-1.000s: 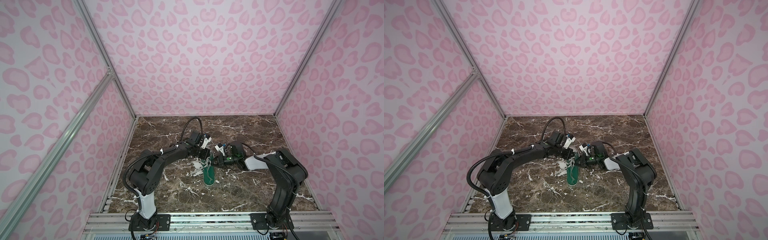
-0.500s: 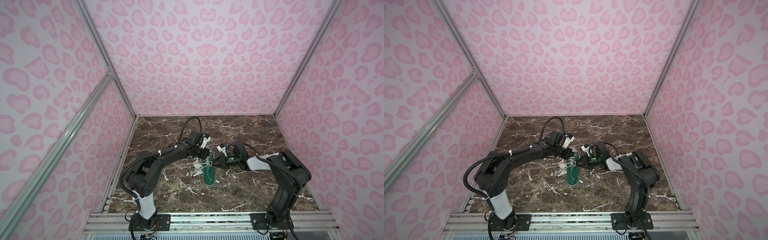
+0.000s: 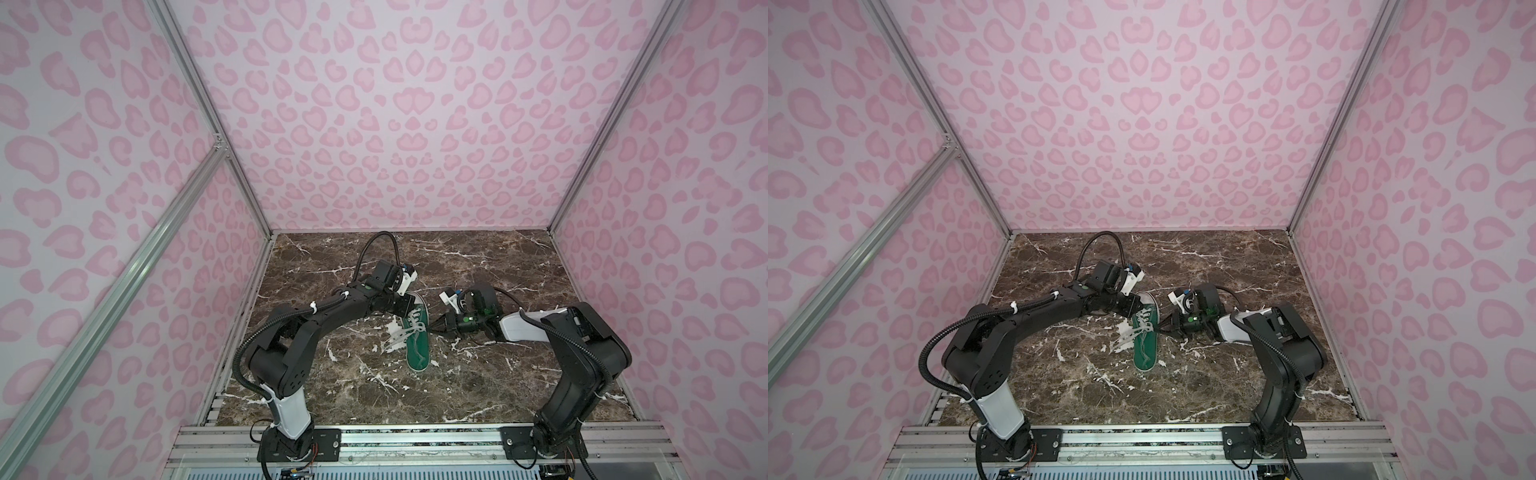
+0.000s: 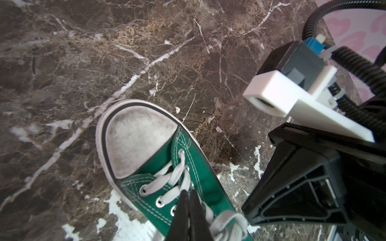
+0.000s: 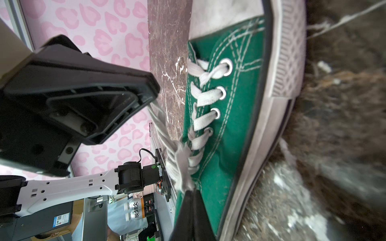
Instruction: Tie the shoes
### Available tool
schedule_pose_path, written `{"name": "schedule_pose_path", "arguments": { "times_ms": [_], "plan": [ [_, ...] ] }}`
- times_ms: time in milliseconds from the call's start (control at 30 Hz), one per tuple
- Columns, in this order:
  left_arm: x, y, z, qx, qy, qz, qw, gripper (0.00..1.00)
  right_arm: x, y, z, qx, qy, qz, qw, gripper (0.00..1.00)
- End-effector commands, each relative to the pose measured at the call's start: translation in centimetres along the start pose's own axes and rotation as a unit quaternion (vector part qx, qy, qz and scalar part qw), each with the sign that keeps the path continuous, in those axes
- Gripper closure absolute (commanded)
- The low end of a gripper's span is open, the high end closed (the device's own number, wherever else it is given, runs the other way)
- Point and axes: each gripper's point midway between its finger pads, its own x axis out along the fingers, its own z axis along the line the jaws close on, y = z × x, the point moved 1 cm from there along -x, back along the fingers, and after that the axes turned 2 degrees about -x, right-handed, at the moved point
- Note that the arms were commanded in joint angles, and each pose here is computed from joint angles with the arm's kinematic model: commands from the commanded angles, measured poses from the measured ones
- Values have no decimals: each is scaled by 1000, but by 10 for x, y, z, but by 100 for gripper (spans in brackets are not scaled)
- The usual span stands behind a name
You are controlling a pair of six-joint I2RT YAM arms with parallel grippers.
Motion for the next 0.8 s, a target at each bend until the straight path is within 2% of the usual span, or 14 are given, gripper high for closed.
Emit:
{"name": "schedule_pose_path", "arguments": {
  "times_ms": [0, 767],
  "plan": [
    [-6, -4, 2, 10, -8, -5, 1000, 97, -3, 8, -7, 1, 8, 8, 1000, 100],
    [-17, -4, 32, 20, -44, 5, 999, 97, -16, 27, -27, 15, 44, 4, 999, 100]
  ]
}}
